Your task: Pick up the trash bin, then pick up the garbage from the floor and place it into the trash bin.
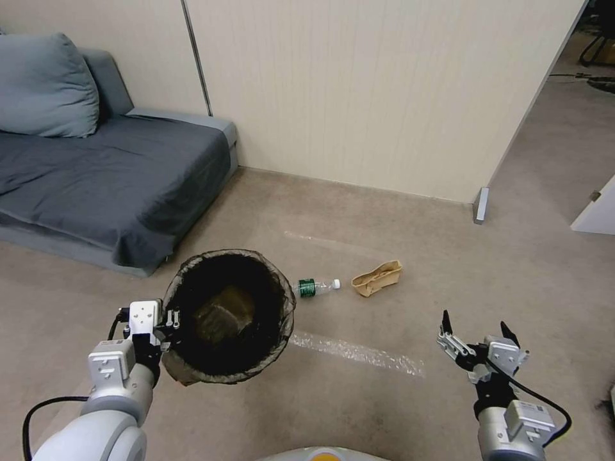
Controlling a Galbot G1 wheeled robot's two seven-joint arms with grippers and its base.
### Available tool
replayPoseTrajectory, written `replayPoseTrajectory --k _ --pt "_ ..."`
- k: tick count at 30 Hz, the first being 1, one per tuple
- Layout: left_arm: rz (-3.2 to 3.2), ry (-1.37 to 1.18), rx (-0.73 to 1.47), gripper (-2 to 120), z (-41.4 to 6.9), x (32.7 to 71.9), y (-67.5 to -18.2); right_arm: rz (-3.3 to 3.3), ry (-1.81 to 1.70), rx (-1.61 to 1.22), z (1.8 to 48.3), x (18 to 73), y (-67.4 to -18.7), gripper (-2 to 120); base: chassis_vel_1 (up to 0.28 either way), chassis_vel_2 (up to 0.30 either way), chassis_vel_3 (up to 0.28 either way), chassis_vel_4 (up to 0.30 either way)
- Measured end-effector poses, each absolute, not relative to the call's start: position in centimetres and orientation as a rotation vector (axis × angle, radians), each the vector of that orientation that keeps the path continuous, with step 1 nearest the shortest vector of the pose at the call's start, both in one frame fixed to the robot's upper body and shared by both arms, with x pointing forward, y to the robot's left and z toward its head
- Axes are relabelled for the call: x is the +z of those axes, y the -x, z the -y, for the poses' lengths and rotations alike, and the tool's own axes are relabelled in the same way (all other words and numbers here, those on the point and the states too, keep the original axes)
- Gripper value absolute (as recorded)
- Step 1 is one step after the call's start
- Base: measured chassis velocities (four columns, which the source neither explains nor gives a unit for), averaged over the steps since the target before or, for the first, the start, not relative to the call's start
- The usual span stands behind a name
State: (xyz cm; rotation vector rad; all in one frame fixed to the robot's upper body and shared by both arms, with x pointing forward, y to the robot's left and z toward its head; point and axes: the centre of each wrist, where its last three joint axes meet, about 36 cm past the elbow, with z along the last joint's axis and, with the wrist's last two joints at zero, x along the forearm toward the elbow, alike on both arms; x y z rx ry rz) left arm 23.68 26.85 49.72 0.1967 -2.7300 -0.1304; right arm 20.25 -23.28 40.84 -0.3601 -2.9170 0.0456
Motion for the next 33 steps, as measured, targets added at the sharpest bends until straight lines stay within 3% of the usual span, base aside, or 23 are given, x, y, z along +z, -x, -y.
replayPoseTrajectory --k 33 --pt "2.723 -0.219 -0.135 3 -27.35 49.37 -23.9 2.889 0.368 0.035 23.34 40.32 -20.61 100 -0.077 0.074 0.083 -0.079"
